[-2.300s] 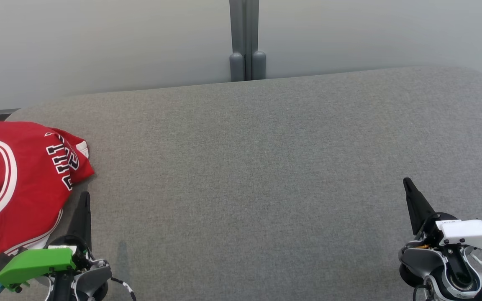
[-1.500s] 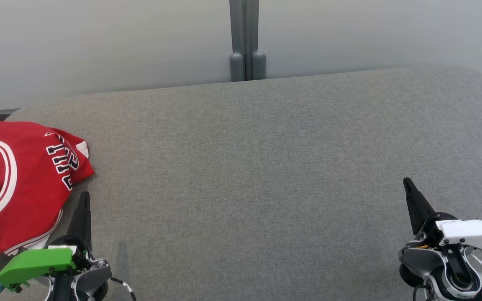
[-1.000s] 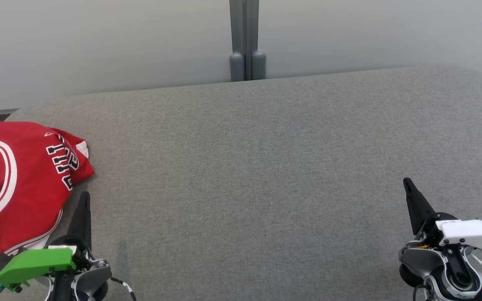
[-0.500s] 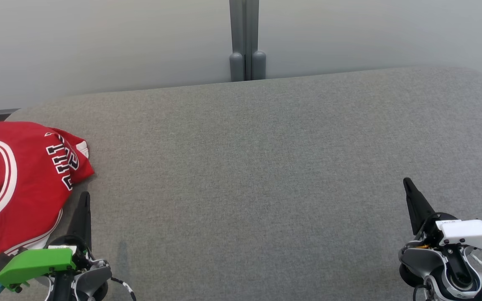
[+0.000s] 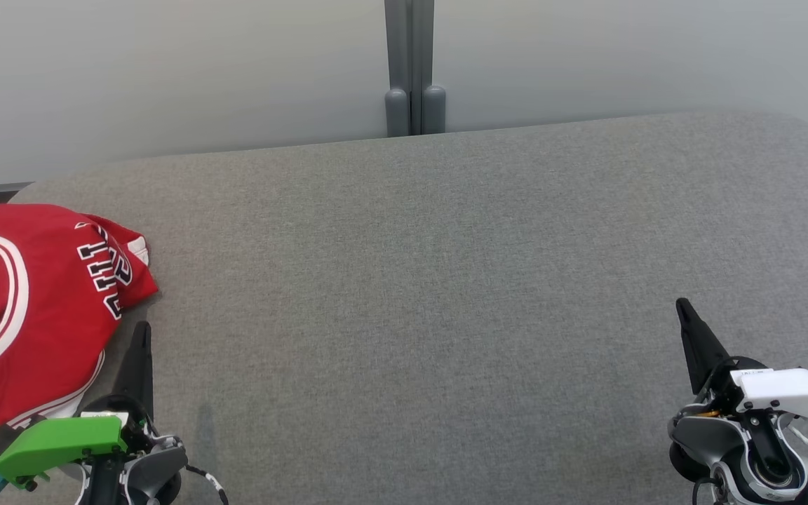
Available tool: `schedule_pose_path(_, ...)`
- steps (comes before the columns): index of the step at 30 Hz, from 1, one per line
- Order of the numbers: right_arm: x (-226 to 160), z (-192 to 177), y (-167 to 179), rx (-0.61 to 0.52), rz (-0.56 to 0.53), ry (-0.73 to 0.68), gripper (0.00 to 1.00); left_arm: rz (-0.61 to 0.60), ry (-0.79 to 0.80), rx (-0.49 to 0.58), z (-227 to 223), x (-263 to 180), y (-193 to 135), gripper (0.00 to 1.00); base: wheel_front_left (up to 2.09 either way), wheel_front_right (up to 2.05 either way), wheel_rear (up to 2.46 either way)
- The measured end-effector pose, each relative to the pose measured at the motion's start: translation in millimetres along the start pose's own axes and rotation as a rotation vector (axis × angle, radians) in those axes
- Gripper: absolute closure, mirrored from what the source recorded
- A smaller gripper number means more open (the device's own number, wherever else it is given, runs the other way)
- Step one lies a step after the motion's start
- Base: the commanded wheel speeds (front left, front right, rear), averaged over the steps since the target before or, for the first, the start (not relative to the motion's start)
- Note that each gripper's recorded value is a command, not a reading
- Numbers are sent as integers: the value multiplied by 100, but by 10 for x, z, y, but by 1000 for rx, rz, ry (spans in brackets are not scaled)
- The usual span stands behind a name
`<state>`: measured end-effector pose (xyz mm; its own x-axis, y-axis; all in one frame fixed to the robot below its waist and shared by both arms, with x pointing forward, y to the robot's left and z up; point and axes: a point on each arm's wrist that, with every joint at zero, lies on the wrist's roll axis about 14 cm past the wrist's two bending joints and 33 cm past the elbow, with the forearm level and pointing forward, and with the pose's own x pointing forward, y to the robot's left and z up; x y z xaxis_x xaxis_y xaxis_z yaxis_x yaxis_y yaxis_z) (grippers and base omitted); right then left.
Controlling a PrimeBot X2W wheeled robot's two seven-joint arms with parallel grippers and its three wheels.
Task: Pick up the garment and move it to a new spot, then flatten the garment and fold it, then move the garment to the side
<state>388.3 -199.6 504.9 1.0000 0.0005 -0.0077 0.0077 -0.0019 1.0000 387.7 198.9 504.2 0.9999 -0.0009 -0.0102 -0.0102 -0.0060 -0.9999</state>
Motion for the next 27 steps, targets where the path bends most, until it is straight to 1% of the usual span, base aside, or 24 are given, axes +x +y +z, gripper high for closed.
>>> schedule_pose_path(1, 0, 0, 0, 0, 0, 0, 100, 0, 0, 0, 0, 0, 0, 100, 0, 0, 0)
schedule_pose_path(2, -5, -2, -15, 1, -4, 0, 0, 4, 0, -1, -2, -4, 14, 0, 0, 0, 0)
schedule_pose_path(7, -130, -21, -289, 14, -85, -3, 0, 87, -1, -13, -27, -125, 291, 0, 0, 0, 0)
schedule_pose_path(11, -142, -34, -293, 8, -87, -10, 0, 92, -7, -5, -43, -136, 304, 0, 0, 0, 0)
schedule_pose_path(16, -147, -28, -283, -26, -86, -22, 0, 99, -10, 50, -60, -134, 296, 0, 0, 0, 0)
schedule_pose_path(21, -153, -12, -279, -103, -88, -31, 0, 110, 1, 137, -112, -138, 294, 0, 0, 0, 0)
schedule_pose_path(27, -153, 10, -240, -246, -81, -37, 0, 122, 12, 251, -163, -146, 292, 0, 0, 0, 0)
